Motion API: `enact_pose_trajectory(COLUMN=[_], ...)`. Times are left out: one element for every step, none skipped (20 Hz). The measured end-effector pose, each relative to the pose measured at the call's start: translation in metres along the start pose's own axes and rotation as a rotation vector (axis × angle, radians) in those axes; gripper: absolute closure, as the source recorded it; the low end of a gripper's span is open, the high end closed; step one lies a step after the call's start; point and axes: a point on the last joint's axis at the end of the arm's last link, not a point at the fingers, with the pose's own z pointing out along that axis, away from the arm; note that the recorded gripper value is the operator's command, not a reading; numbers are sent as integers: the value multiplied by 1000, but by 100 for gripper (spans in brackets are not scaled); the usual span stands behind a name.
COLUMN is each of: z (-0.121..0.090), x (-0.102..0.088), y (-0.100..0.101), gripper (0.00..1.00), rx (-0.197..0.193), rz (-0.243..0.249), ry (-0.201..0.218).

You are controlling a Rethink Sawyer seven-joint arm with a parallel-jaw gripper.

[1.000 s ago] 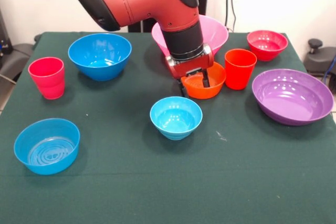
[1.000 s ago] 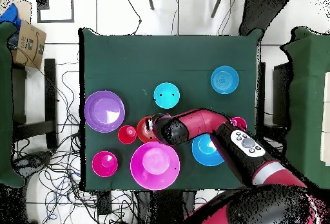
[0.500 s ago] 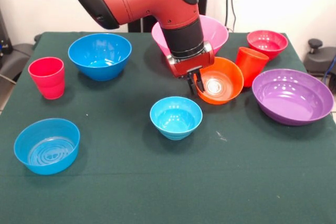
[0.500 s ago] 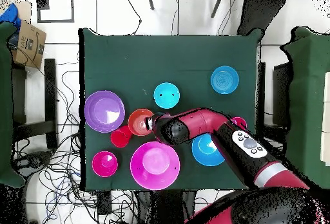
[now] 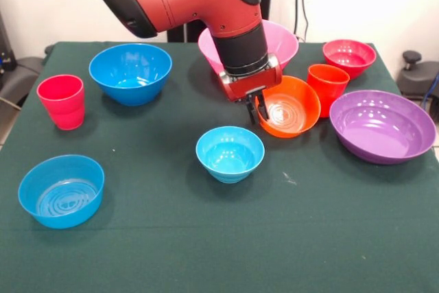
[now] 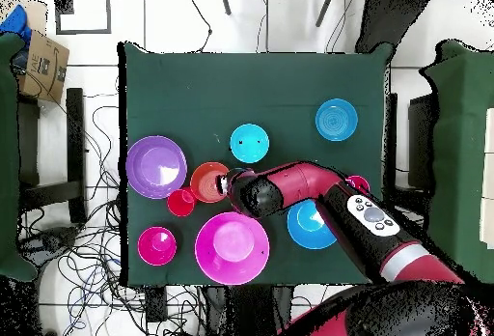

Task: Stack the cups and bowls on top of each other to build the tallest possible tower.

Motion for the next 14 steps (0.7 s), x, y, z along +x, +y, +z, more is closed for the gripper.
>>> enact_pose_trajectory(z=[-1, -1, -5, -8, -10, -12, -19, -21, -24, -33, -37, -40, -44, -50], x=[0, -1, -2, -3, -3, -3, -3, -3, -3, -3, -4, -4, -4, -6], y=[0, 0, 0, 0, 0, 0, -1, -2, -2, -6, -7, -9, -10, -13], gripper=[100, 100, 100, 100, 100, 100, 100, 100, 100, 100, 100, 100, 100, 100], rx=[1, 1, 3, 5, 6, 8, 15, 17, 18, 26, 28, 30, 31, 32], rz=[-1, -2, -5, -9, -10, -12, -17, -18, -19, -21, -22, -23, -24, -26], ry=[0, 1, 3, 6, 9, 12, 24, 27, 30, 39, 40, 40, 40, 38])
